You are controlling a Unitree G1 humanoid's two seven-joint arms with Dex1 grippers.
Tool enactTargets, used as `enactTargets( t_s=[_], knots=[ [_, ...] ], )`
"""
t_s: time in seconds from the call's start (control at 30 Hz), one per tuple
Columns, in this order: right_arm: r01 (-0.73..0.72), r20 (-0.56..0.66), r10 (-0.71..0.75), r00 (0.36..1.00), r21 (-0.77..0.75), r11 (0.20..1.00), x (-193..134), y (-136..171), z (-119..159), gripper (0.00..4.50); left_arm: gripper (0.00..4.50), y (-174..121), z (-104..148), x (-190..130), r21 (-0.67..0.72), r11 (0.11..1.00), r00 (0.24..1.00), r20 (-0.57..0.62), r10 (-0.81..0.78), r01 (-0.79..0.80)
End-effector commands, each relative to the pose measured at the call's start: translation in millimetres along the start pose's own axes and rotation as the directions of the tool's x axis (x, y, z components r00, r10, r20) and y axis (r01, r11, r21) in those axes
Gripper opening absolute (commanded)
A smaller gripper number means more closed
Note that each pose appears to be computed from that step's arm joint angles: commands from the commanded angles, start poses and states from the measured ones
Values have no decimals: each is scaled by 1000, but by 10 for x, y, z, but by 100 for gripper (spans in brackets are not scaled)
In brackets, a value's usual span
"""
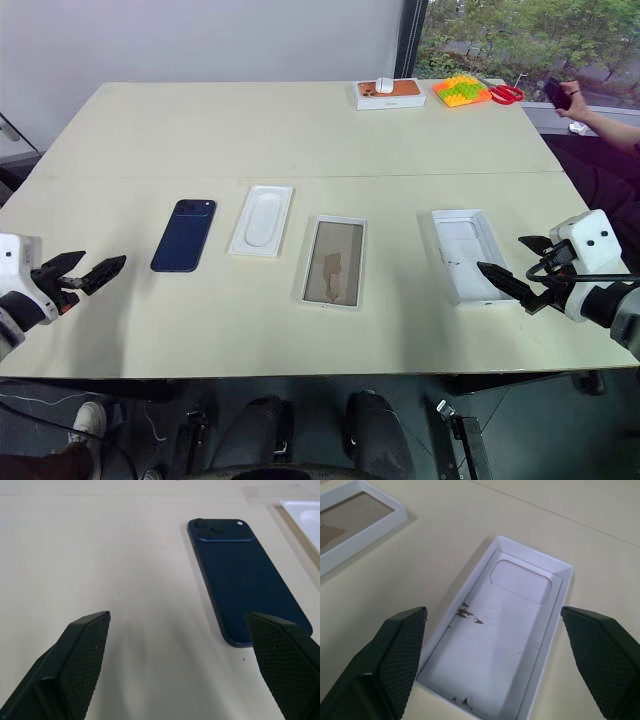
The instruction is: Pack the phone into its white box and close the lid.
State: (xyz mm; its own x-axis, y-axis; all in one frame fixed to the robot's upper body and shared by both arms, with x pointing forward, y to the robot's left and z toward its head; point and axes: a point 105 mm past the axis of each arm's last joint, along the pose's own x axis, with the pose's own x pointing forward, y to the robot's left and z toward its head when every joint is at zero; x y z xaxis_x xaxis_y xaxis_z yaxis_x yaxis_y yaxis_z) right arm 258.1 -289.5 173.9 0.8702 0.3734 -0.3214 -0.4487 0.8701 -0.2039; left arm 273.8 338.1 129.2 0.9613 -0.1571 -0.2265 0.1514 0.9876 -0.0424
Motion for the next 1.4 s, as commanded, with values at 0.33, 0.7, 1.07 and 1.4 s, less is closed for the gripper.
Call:
enactTargets(
  t_s=[0.33,0.7,1.07,1.4],
  knots=[
    [-19,59,22,998,-57,998,119,58,192,447,450,-193,122,66,3,999,997,72,-42,42],
    [-123,142,147,979,-167,978,569,595,487,447,450,-977,306,509,-41,967,963,112,-246,252],
    [-296,227,335,915,-190,936,866,1375,703,447,450,-1485,198,997,-160,961,964,-105,-242,224],
    [-332,219,361,906,-158,930,825,1560,629,447,450,-1650,126,1195,-226,953,942,-224,-250,199]
  ],
)
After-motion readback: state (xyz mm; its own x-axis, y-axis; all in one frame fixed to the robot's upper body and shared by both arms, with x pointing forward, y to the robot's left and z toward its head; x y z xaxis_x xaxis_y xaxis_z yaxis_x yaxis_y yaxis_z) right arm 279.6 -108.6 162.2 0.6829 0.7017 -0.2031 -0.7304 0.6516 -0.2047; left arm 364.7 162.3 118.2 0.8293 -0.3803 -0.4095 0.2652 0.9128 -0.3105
